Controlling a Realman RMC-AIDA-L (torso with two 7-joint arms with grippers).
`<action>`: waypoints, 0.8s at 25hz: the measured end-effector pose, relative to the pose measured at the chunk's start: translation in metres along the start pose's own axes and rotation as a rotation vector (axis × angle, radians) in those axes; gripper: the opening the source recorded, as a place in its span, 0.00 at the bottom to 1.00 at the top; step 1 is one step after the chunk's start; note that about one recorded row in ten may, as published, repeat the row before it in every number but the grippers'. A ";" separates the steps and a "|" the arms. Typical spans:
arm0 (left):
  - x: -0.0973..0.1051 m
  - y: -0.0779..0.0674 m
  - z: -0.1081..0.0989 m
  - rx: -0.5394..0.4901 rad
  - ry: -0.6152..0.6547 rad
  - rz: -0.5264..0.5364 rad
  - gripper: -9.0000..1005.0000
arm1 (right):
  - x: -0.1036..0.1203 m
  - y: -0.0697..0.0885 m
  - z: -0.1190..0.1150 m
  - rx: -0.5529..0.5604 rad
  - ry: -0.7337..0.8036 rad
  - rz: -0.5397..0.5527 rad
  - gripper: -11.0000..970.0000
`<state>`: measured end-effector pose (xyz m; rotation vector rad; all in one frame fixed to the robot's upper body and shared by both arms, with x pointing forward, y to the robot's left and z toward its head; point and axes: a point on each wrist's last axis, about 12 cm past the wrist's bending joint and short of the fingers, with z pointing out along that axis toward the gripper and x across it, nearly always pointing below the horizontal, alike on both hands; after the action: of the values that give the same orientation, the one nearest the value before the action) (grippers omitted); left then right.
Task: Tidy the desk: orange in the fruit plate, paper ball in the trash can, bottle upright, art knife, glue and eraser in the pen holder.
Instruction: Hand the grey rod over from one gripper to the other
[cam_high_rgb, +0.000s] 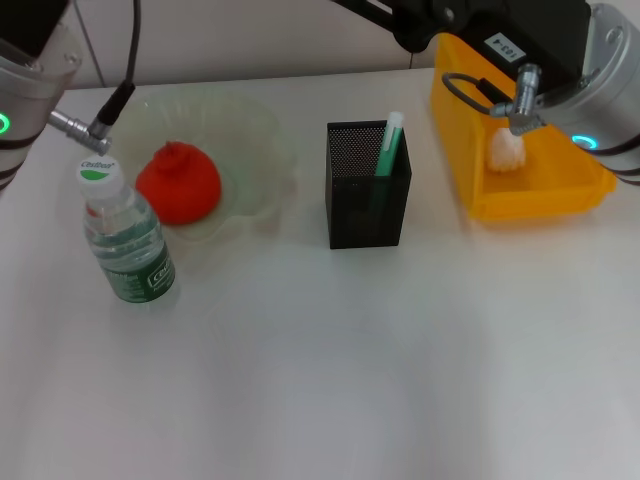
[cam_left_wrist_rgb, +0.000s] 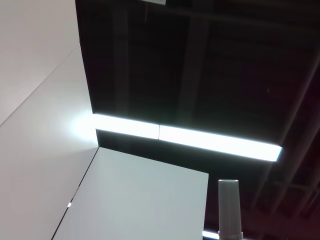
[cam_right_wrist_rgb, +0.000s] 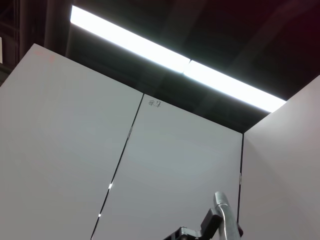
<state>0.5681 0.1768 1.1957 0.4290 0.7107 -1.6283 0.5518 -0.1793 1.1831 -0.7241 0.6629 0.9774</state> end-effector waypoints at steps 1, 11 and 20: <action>0.000 0.000 0.000 0.000 0.000 0.000 0.14 | 0.000 0.000 0.000 0.000 0.000 0.000 0.84; 0.000 -0.002 -0.003 0.000 -0.003 0.025 0.14 | 0.001 0.003 -0.008 0.021 0.010 0.005 0.84; 0.004 -0.002 -0.014 -0.051 0.009 0.046 0.14 | 0.008 0.011 -0.018 0.031 0.044 0.019 0.84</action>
<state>0.5634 0.1832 1.1835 0.4135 0.7427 -1.5631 0.5416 -0.1855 1.1640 -0.7150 0.7224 0.9688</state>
